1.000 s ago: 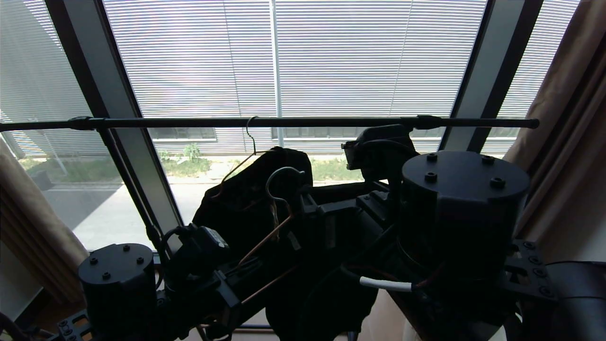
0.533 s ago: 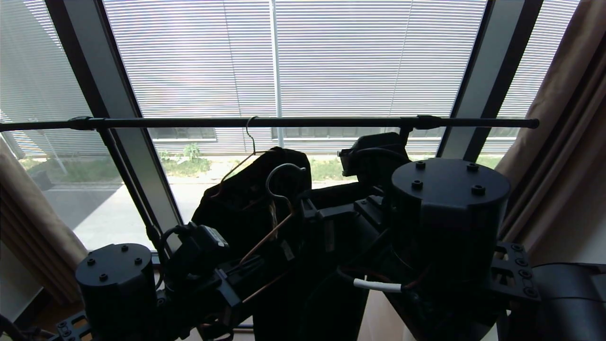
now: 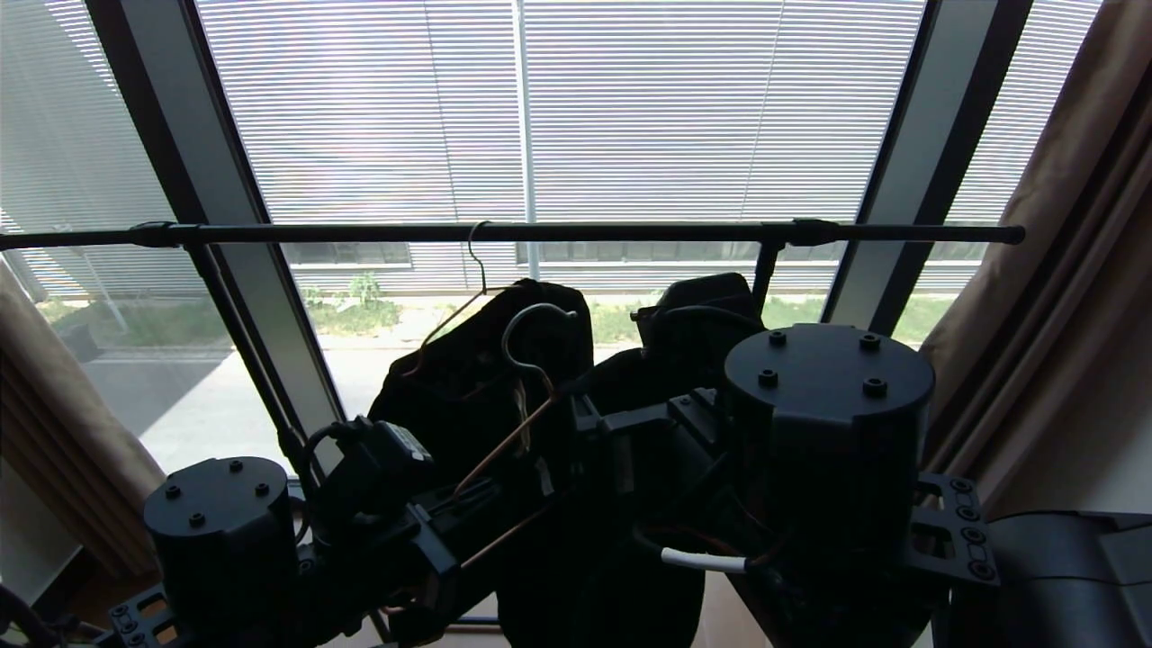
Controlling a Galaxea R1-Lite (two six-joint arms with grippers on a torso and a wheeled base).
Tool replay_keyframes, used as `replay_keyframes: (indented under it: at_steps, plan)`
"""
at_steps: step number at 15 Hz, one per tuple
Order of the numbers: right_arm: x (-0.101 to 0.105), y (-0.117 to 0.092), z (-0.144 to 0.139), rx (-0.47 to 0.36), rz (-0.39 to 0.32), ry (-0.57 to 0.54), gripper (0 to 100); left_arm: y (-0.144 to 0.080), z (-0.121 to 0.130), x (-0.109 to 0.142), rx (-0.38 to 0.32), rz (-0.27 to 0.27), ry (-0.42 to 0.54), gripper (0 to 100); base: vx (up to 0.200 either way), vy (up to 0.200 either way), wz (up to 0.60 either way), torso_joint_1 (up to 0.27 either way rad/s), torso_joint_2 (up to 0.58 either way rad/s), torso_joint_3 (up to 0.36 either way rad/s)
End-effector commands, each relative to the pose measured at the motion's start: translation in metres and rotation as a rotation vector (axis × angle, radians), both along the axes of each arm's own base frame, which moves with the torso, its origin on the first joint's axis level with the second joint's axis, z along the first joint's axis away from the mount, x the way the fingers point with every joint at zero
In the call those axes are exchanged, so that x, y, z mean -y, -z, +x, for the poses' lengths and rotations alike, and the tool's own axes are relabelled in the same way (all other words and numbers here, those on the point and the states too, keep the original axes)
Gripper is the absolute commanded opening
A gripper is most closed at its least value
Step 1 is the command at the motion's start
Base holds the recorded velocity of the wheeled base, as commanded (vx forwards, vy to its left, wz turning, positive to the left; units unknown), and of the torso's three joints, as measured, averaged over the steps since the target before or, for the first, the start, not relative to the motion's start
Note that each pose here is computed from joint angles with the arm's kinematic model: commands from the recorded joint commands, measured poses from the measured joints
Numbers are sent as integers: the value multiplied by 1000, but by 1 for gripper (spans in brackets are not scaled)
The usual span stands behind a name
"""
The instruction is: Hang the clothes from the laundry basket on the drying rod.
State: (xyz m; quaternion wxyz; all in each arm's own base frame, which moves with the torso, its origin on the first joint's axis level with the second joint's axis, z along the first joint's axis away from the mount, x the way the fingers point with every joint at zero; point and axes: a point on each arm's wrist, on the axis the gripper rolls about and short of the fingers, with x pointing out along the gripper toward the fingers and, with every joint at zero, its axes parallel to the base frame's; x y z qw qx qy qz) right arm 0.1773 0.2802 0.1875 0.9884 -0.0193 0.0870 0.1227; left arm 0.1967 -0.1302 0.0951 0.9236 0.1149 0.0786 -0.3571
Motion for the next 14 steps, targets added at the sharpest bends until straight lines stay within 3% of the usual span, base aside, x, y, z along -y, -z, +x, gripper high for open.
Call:
replay_keyframes:
  at_steps: [1, 14]
  plan:
    - [1, 2, -1, -4, -7, 0, 100, -1, 2, -2, 4, -3, -11, 0, 0, 0, 0, 0, 0, 0]
    - [12, 6, -7, -18, -23, -6, 100, -1, 6, -5, 0, -14, -35, 0, 0, 0, 0, 0, 0, 0]
